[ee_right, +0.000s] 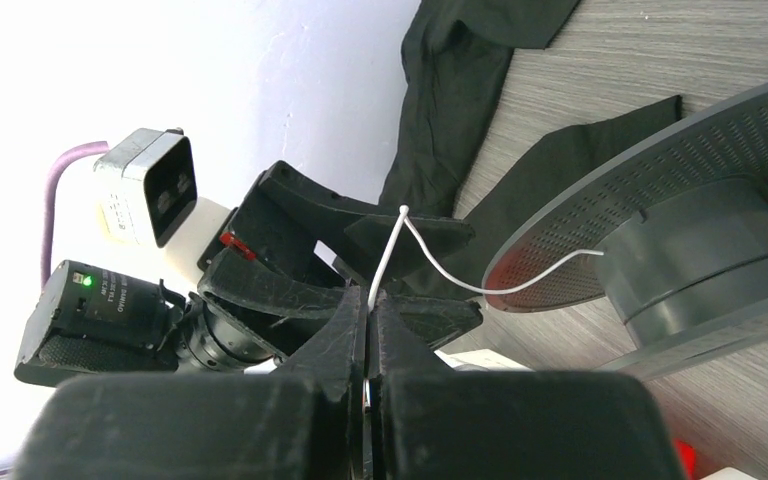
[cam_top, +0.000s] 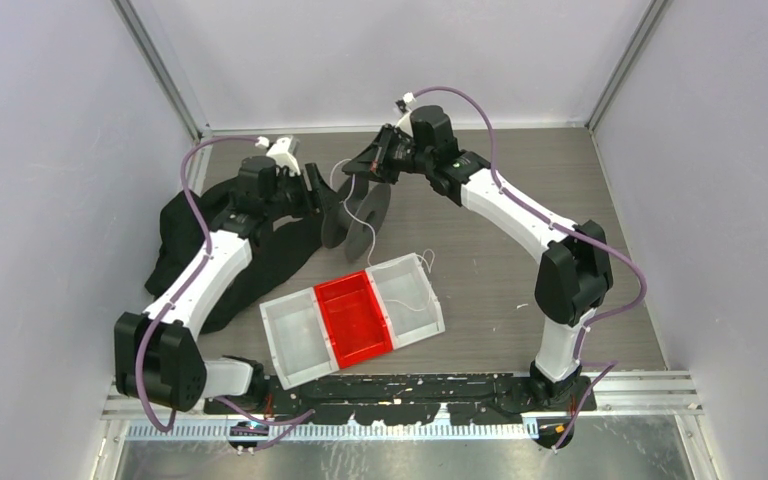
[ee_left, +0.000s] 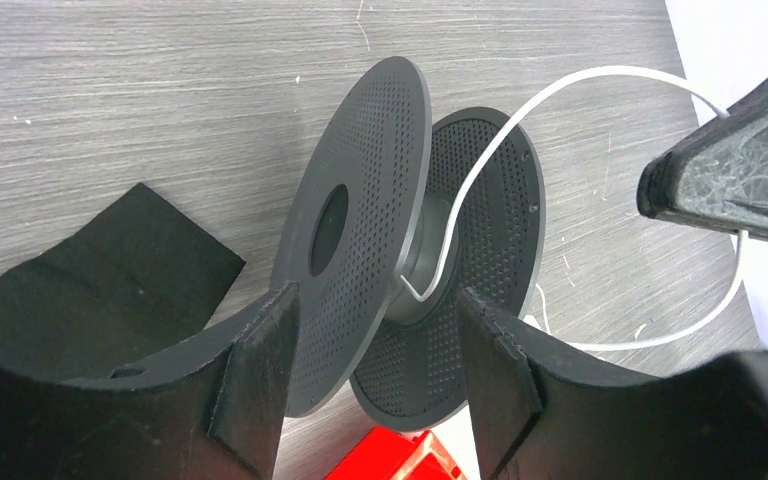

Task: Wrap the cables

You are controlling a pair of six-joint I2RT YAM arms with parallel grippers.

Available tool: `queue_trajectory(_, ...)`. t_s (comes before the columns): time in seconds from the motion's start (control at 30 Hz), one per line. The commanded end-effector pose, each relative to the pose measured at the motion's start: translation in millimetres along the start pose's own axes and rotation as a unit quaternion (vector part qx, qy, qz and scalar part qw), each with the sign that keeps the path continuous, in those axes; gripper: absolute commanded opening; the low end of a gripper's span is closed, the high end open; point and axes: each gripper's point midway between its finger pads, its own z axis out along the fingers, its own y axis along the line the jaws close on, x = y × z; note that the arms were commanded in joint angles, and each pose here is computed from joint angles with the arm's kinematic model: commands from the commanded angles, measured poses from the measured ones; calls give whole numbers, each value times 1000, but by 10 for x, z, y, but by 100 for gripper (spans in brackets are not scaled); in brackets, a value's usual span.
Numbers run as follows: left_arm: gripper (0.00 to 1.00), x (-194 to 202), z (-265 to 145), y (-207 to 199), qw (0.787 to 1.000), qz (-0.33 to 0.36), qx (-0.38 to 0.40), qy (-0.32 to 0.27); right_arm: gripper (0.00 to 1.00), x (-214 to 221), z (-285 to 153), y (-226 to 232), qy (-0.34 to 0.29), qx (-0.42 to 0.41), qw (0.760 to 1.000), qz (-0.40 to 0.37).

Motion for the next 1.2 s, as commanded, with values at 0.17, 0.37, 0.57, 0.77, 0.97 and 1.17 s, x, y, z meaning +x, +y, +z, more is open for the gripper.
queue_trajectory(0.17, 59, -83, 186, -139, 999, 42, -4, -27, 1, -152, -39, 281, -17, -42, 999, -7)
queue_trajectory(0.37, 59, -79, 196, -124, 998, 53, -13, -30, 1, -236, -87, 312, -28, -51, 998, 3)
queue_trajectory(0.57, 59, -65, 199, -105, 998, 55, -16, -29, 1, -252, -110, 358, -29, -54, 998, -2)
queue_trajectory(0.77, 59, -106, 212, -85, 997, 56, -22, -38, 1, -245, -106, 374, -26, -58, 998, 2)
queue_trajectory(0.97, 60, -185, 279, -98, 997, 53, -22, -45, 1, -243, -86, 397, -22, -68, 997, 10)
queue_trajectory(1.17, 59, -185, 338, -89, 998, 49, -22, -45, 1, -235, -98, 398, -23, -67, 997, 11)
